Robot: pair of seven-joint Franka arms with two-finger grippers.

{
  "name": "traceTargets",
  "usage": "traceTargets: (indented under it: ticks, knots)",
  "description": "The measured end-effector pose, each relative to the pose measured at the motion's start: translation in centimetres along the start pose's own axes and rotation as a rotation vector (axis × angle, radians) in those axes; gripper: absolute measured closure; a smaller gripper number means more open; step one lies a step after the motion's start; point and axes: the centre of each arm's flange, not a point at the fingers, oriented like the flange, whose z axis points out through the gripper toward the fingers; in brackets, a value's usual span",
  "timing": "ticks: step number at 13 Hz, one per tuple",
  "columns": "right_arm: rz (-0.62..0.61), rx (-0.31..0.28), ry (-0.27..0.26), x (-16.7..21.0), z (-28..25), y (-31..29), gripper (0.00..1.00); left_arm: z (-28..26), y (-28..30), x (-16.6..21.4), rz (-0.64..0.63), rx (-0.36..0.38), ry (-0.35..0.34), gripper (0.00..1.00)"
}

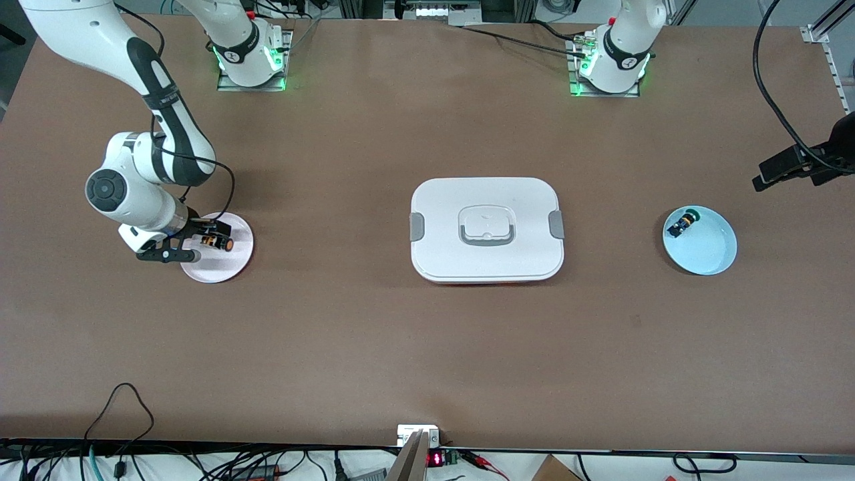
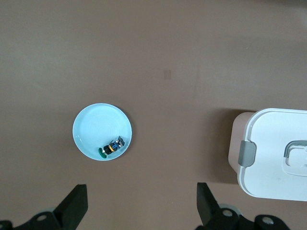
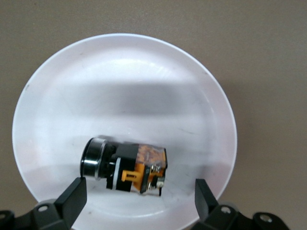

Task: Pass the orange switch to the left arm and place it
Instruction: 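Close the right gripper on the orange switch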

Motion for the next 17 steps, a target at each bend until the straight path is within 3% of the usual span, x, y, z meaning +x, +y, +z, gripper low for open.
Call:
traceTargets:
  ticks: [6, 11, 14, 17]
  knots:
    - [0.02, 0.002, 0.014, 0.6, 0.8, -0.2, 0.0, 0.0, 0.0, 0.0, 0.0, 0.0, 0.0, 0.0]
    - [0.208, 0.066, 0.047, 1.7, -0.9, -0.4, 0.0, 0.0, 0.0, 0.0, 0.0, 0.0, 0.0, 0.0]
    - [0.324, 0.128, 0.036, 1.6, -0.8, -0.4, 0.0, 0.0, 0.0, 0.0, 0.0, 0.0, 0.0, 0.0]
    - [0.386, 0.136, 0.01, 1.1, 0.1, 0.6, 0.0, 0.0, 0.0, 0.0, 0.0, 0.0, 0.0, 0.0]
